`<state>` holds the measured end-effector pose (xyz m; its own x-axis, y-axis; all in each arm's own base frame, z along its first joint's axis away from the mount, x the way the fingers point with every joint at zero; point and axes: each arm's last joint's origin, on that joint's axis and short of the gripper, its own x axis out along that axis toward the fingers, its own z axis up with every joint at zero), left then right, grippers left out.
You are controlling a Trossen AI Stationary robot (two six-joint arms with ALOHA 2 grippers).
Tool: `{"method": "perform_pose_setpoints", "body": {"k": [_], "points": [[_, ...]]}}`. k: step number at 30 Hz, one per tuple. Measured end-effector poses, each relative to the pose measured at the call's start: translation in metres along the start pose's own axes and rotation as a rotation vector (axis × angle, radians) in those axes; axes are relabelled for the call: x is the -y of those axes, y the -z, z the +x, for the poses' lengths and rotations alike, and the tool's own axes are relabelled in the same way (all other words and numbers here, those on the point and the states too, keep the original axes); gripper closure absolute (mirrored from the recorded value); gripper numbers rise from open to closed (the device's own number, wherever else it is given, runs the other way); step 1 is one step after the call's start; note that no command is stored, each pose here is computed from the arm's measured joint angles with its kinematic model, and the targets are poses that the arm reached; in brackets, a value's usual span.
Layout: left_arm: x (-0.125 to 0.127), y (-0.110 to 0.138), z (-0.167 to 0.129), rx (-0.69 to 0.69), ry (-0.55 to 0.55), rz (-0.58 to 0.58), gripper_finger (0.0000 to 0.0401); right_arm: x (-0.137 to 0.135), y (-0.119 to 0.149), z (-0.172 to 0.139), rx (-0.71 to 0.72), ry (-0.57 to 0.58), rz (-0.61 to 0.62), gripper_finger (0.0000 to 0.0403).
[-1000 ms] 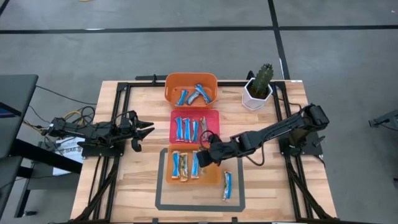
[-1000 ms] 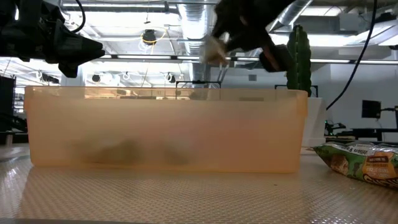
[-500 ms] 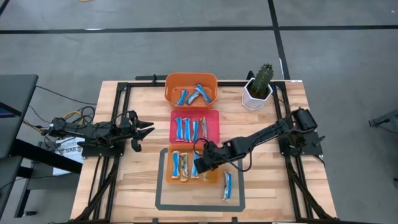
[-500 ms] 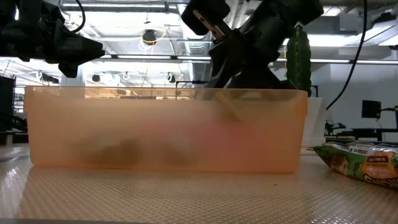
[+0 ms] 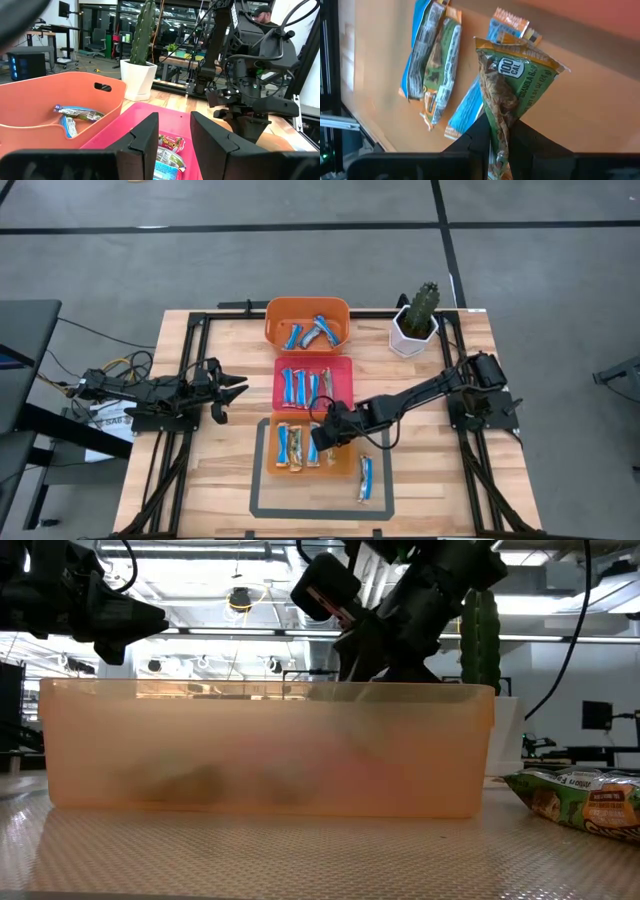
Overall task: Pick and place Granola Bars by type
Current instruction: Put the yellow granola bar into the bottom orange bin
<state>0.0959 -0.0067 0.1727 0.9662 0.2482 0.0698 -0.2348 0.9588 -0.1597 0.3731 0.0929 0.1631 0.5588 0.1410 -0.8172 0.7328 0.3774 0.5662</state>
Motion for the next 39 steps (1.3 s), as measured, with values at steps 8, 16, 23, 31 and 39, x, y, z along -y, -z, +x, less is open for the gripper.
{"method": "perform_pose_setpoints", "body": {"k": [8,16,23,31,39], "points": [[0.0,0.0,0.0,0.0,0.0,0.0,0.0296,0.0,0.0,0.0,0.0,0.001,0.0,0.0336],[0.0,0.0,0.0,0.0,0.0,0.0,0.0296,0.0,0.0,0.0,-0.001,0.001,0.008,0.0332],[0.0,0.0,0.0,0.0,0.0,0.0,0.0296,-0.002,0.003,-0.002,-0.006,-0.009,0.003,0.0332],[0.0,0.0,0.0,0.0,0.0,-0.001,0.0296,-0.018,0.009,-0.034,0.005,-0.122,-0.016,0.0332],[0.0,0.0,0.0,0.0,0.0,0.0,0.0296,-0.035,0.011,-0.092,0.024,-0.28,-0.035,0.0332]]}}
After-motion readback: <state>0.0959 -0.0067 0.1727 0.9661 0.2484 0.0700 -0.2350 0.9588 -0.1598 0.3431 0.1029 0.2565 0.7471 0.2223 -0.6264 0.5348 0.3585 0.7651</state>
